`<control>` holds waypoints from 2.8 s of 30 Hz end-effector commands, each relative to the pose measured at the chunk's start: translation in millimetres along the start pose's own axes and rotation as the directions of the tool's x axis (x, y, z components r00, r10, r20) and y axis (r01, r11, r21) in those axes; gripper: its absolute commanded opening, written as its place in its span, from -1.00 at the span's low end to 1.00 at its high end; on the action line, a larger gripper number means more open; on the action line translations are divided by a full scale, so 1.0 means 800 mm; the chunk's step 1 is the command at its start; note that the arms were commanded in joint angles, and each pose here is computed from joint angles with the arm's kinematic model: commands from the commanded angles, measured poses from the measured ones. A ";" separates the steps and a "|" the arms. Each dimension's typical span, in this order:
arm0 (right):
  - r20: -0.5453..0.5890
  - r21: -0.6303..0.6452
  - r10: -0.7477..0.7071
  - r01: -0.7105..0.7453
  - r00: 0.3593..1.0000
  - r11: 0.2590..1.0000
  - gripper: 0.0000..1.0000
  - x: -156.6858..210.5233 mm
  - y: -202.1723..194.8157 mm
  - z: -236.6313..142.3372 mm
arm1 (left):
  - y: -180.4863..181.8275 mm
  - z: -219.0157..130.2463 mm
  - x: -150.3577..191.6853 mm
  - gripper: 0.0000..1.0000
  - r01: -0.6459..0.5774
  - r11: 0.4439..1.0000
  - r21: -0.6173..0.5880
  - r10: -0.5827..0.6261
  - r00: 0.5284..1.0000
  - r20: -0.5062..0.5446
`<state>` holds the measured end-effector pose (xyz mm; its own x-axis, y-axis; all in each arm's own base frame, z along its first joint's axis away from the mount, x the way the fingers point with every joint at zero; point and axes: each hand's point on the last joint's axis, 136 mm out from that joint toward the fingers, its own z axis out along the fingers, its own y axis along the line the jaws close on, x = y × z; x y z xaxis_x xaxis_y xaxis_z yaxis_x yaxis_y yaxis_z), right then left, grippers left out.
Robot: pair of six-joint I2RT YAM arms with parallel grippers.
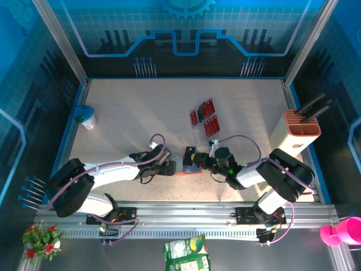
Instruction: Put the credit cards into the card holder
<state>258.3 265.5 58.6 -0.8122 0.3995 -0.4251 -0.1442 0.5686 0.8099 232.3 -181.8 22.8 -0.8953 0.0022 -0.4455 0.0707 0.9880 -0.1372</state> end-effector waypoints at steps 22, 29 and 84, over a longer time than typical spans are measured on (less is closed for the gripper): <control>-0.035 -0.037 0.062 -0.063 0.997 0.997 -1.00 0.025 -0.017 0.011 | 0.013 0.006 0.015 0.99 0.015 0.999 -0.040 -0.016 1.000 -0.025; -0.058 -0.031 0.078 -0.080 0.995 0.996 -1.00 0.033 -0.022 0.013 | 0.013 0.006 0.015 0.98 0.016 0.999 -0.039 -0.017 1.000 -0.025; -0.105 0.080 -0.001 0.009 0.994 0.997 -1.00 0.041 -0.016 0.011 | 0.044 0.000 0.022 0.99 0.119 0.988 -0.103 -0.116 0.993 0.035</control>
<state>241.4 286.2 37.3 -0.8734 0.3264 -0.3615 -0.1151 0.5830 0.8043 229.4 -165.9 19.5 -0.8725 -0.1048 -0.4772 -0.0331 0.9872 -0.1563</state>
